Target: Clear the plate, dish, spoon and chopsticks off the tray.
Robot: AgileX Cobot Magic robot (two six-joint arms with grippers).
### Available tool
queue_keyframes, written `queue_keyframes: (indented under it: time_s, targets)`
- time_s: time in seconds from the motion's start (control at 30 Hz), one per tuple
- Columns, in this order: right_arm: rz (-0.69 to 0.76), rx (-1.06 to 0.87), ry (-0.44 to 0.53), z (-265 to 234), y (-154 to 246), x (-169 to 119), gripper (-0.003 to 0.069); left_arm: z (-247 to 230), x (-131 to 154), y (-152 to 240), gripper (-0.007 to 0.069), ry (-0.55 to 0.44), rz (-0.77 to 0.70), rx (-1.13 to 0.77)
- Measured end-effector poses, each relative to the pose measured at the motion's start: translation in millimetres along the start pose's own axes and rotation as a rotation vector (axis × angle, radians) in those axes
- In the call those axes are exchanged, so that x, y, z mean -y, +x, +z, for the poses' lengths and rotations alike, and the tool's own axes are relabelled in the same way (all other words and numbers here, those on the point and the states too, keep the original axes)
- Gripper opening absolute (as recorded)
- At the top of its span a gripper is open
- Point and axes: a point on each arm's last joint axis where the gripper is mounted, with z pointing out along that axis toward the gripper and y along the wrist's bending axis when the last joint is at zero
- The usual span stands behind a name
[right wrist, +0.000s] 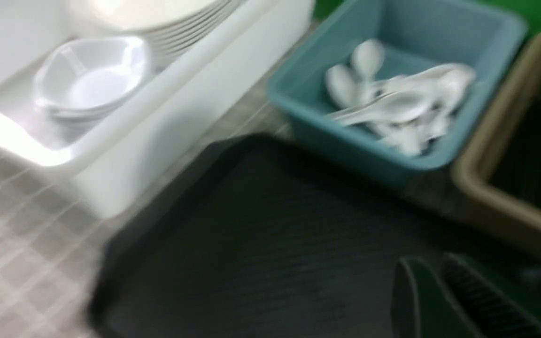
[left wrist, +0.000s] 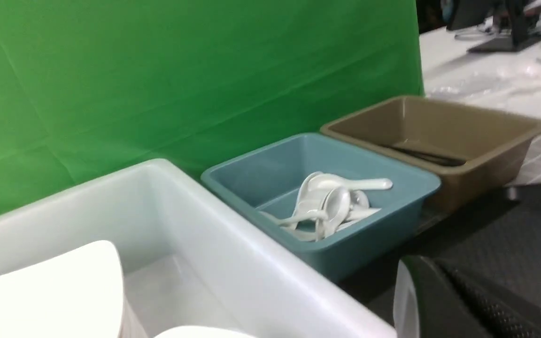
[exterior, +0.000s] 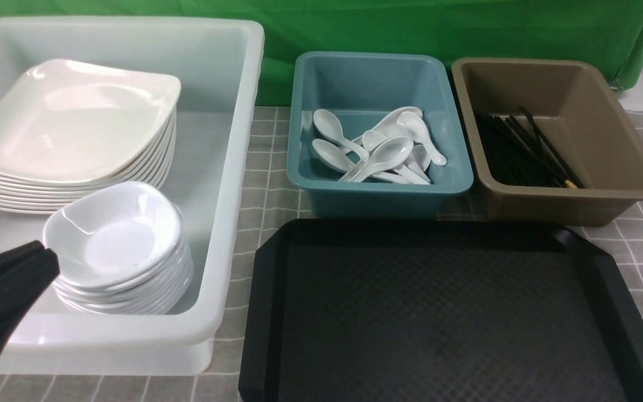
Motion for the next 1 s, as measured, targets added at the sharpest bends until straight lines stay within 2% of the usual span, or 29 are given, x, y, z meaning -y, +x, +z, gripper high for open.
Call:
queue_keyframes:
  time_s: [0.07, 0.17, 0.33, 0.43, 0.53, 0.7, 1.0]
  targets:
    - [-0.045, 0.045, 0.117, -10.8, 23.0, 7.2, 0.0075, 0.2, -0.1, 1.4, 0.0013, -0.002, 0.024, -0.008]
    - [-0.047, 0.042, 0.223, -15.1, 58.7, 10.3, 0.0062, 0.2, 0.1, 2.0, 0.0013, -0.001, 0.032, -0.013]
    - [0.001, 0.081, 0.347, -9.0, 116.7, 8.9, 0.0047, 0.2, 0.0, 2.2, 0.0013, -0.002, 0.041, -0.015]
    - [0.061, 0.099, 0.378, 3.5, 145.5, 9.5, 0.002, 0.2, -0.1, 2.3, 0.0013, -0.003, 0.046, -0.016]
    - [0.156, 0.138, 0.402, 18.0, 171.8, 11.6, 0.002, 0.2, -0.2, 2.3, 0.0013, -0.003, 0.051, -0.016]
    - [0.224, 0.118, 0.434, 39.2, 209.7, 15.4, 0.0019, 0.2, -0.1, 2.4, 0.0013, -0.003, 0.051, -0.017]
    - [0.249, 0.143, 0.454, 41.4, 213.0, 17.5, 0.0018, 0.2, -0.3, 2.5, 0.0013, -0.005, 0.069, -0.019]
